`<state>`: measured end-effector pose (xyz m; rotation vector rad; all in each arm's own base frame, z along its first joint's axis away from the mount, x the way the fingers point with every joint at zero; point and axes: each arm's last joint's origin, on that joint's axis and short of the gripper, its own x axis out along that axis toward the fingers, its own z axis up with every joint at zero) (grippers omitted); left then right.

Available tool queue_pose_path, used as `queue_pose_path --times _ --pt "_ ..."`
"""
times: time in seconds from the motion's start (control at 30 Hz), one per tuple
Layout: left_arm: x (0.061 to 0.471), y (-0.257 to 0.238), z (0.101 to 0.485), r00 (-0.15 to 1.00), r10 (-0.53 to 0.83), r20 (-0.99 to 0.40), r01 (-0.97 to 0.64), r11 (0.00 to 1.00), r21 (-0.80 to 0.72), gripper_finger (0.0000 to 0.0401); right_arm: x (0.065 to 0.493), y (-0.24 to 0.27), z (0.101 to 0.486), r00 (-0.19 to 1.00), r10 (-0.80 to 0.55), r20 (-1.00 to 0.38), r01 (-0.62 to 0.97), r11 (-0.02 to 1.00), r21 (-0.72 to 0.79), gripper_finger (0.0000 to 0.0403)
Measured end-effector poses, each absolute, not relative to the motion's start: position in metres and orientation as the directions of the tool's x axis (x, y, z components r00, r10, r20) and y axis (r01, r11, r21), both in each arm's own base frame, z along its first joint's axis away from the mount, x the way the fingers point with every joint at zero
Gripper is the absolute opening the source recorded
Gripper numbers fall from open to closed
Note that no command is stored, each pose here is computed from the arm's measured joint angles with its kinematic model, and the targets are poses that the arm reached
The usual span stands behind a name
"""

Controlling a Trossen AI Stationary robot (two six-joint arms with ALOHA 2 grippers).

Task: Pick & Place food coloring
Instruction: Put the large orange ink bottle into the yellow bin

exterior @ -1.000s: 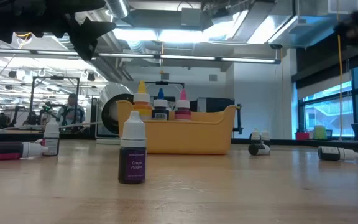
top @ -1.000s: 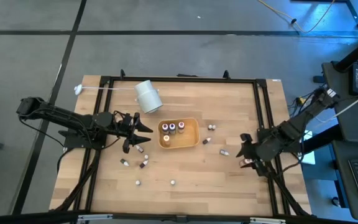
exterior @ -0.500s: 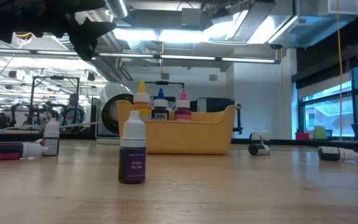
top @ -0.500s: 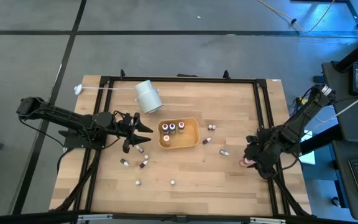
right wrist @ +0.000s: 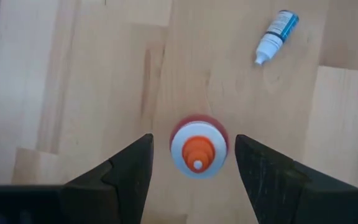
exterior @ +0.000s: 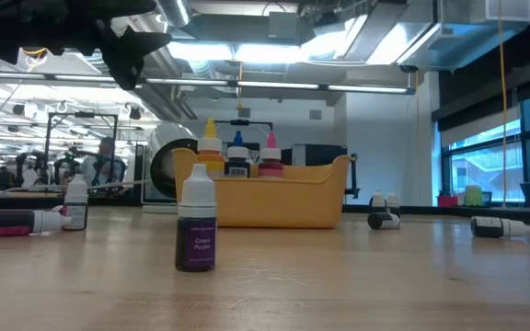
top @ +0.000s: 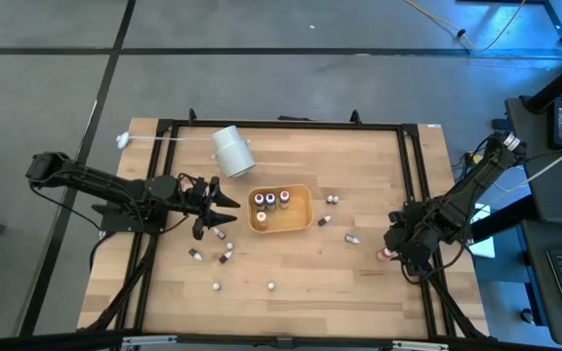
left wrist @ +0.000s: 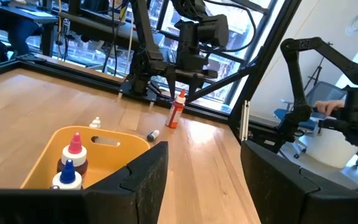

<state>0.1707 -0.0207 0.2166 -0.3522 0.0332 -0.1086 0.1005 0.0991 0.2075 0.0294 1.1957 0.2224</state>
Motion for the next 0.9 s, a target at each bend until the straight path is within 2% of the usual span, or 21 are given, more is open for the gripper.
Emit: queue_pose_path --times 0.63,0.77,0.9 --pt "0.1707 -0.0207 0.2166 0.994 -0.112 -0.014 0.100 0.932 -0.348 0.0196 0.0998 0.0969 0.2069 0.356 0.148 -0.923 -0.143 0.984 0.103 0.0226" --pt "0.1707 -0.0207 0.2166 0.994 -0.112 -0.014 0.100 0.932 -0.348 0.0196 0.0997 0.0968 0.2069 0.355 0.147 -0.923 -0.153 0.983 0.098 0.0207" --pt "0.1707 -0.0208 0.2166 0.994 -0.113 -0.014 0.101 0.932 -0.348 0.0196 0.0998 0.0969 0.2069 0.356 0.148 -0.923 -0.192 0.978 0.083 0.0165"
